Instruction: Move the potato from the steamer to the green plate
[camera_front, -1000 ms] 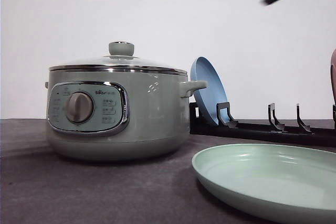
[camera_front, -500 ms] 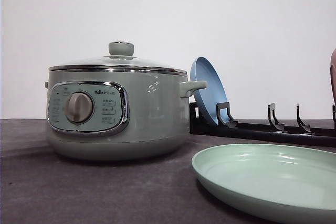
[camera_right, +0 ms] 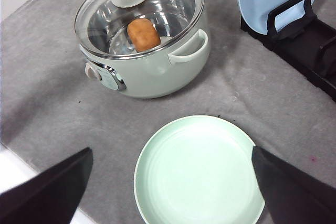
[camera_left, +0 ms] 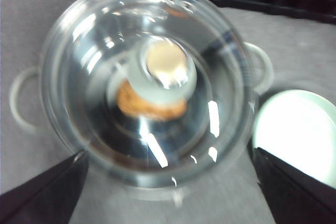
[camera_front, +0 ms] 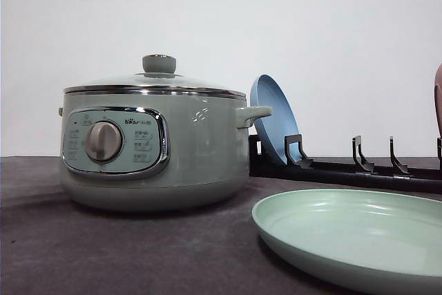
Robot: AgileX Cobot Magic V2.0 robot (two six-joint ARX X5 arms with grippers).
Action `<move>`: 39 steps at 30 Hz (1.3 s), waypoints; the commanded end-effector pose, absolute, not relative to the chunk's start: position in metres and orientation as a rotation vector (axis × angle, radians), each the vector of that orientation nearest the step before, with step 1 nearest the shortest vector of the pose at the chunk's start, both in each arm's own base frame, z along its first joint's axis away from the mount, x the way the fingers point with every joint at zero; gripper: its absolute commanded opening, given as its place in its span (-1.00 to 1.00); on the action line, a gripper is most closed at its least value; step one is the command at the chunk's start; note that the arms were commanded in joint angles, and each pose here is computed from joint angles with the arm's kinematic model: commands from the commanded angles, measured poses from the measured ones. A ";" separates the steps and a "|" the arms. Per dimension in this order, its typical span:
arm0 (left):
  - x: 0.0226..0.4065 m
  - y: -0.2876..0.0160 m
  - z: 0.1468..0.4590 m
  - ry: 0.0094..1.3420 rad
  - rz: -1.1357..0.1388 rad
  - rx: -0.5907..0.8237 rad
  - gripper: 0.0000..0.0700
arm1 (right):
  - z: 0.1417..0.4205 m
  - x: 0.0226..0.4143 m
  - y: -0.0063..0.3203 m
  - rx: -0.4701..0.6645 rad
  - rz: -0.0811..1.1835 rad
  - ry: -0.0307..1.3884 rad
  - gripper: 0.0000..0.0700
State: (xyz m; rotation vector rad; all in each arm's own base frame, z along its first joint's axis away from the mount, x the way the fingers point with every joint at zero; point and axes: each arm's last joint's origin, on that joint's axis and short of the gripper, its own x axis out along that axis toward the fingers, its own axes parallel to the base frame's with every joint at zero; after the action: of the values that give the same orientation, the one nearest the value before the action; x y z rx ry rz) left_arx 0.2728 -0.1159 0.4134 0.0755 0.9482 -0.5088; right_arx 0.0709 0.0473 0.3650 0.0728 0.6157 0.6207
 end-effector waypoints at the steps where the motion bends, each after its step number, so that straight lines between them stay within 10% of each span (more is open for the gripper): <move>1: 0.287 -0.125 0.416 0.933 -0.518 0.099 0.82 | 0.367 0.071 0.048 0.065 0.623 0.605 0.75; 39: 0.356 -0.188 0.348 1.058 -0.458 0.277 0.78 | 0.367 0.072 0.048 0.065 0.624 0.606 0.75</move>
State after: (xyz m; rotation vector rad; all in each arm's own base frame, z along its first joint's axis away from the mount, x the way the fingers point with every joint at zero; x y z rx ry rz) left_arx 0.3530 -0.1836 0.3474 0.2656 1.0699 -0.4490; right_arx 0.0710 0.0473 0.3649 0.0718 0.6155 0.6182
